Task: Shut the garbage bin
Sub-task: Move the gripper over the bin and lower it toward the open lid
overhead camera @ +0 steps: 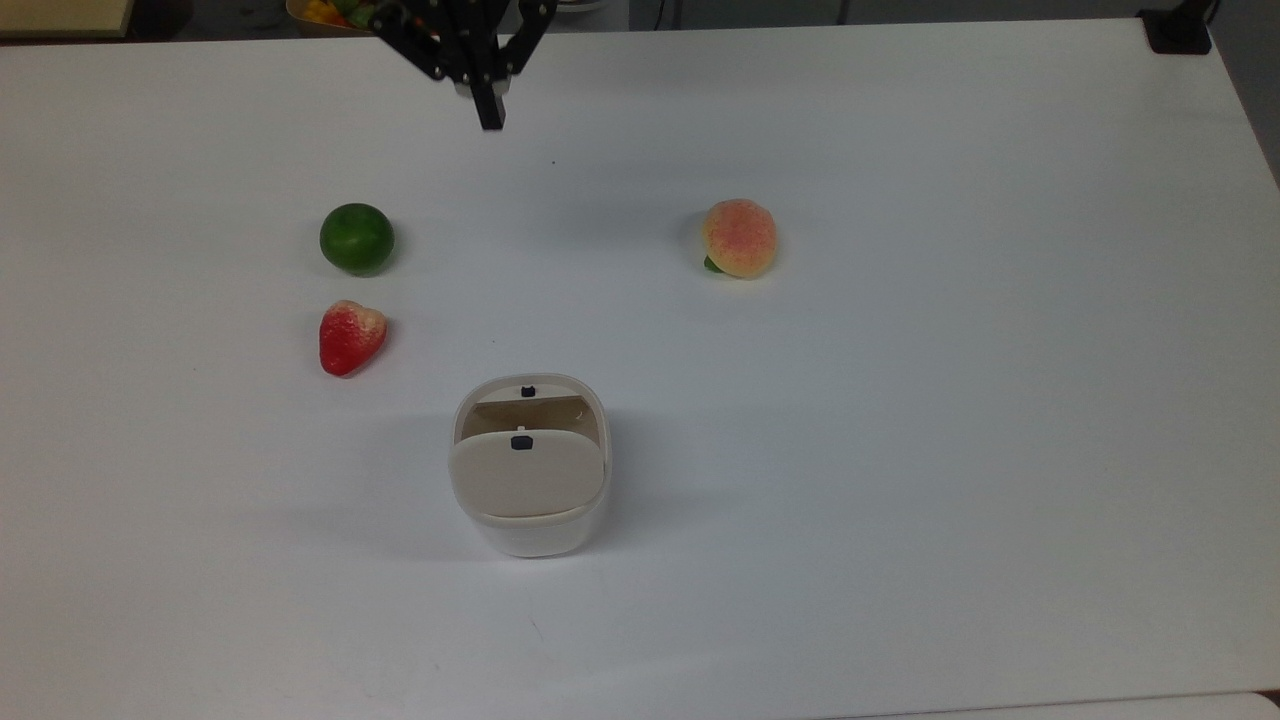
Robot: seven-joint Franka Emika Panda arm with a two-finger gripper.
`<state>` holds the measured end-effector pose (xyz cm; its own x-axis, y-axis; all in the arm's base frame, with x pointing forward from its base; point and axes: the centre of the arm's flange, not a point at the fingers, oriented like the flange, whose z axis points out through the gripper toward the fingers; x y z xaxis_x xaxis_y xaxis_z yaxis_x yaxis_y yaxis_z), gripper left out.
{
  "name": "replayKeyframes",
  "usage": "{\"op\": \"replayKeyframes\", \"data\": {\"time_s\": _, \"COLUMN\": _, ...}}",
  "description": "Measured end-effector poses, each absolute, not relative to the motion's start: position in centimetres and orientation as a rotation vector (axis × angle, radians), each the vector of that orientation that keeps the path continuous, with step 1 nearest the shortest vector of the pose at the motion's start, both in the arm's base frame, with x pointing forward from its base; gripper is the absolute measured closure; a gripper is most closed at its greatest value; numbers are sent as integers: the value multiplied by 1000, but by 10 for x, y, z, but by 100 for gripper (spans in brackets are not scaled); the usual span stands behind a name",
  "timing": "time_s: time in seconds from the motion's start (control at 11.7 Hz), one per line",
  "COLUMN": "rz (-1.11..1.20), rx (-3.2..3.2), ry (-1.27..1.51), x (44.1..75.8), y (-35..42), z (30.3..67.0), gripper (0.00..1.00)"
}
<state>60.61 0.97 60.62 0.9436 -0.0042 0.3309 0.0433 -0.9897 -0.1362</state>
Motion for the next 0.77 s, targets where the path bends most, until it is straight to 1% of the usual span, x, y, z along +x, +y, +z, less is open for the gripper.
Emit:
{"op": "replayKeyframes", "data": {"time_s": 0.43, "rz": -803, "rx": -2899, "ry": 37, "x": 638, "y": 6, "z": 603, "gripper": 99}}
{"op": "replayKeyframes", "data": {"time_s": 0.77, "rz": -1034, "rx": -2834, "ry": 113, "x": 676, "y": 7, "z": 599, "gripper": 99}}
